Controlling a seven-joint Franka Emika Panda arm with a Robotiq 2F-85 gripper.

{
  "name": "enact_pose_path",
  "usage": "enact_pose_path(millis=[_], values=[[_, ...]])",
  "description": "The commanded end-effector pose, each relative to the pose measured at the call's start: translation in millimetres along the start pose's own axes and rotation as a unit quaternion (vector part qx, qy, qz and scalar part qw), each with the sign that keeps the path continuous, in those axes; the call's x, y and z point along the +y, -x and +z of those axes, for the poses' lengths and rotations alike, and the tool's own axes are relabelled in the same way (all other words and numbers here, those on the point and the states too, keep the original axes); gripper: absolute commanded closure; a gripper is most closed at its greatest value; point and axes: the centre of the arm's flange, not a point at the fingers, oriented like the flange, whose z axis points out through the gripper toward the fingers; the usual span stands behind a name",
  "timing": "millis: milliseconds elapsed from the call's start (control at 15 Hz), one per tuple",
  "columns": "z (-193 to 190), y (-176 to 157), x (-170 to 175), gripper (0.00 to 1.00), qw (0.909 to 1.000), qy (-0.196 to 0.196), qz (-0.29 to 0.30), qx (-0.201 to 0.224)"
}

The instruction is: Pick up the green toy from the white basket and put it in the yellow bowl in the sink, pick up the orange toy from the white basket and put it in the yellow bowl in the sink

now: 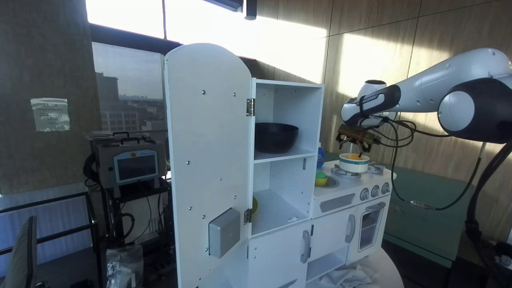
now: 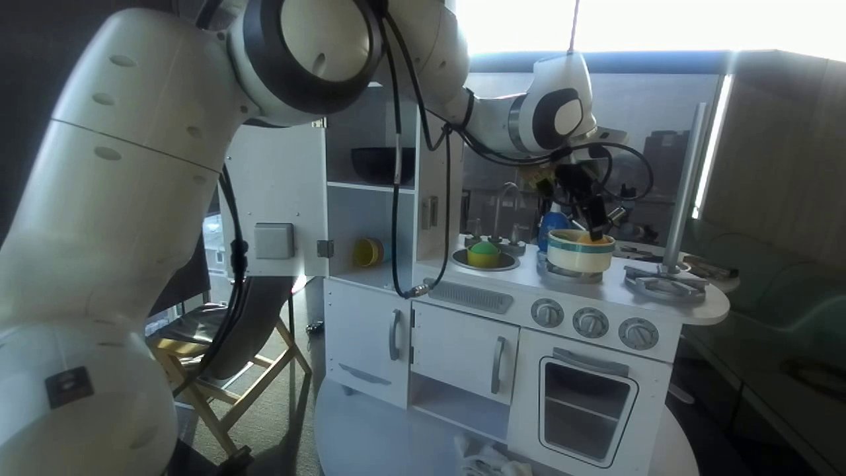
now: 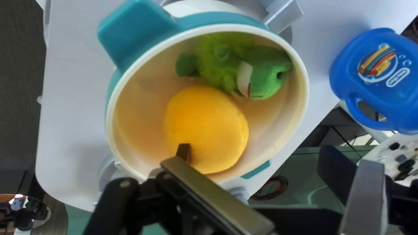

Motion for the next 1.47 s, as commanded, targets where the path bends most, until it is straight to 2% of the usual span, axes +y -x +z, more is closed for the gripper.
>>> enact_pose_path(millis=[0,333,467,600,933,1067,1400], values=[[1,-5,-6,0.0,0.9998,0.01,0.007,-0.014],[1,0,4,0.0,0.9994,0.02,0.011,-0.025],[2,2,6,0.27,0.9991,0.025,0.011,-0.031],[4,5,7,0.44,0.9986,0.028,0.008,-0.043],[-8,9,9,0.8,0.9991,0.024,0.006,-0.034],[-15,9,11,0.84,0.9993,0.022,0.006,-0.03],[-38,9,15,0.84,0.9996,0.017,0.003,-0.024]])
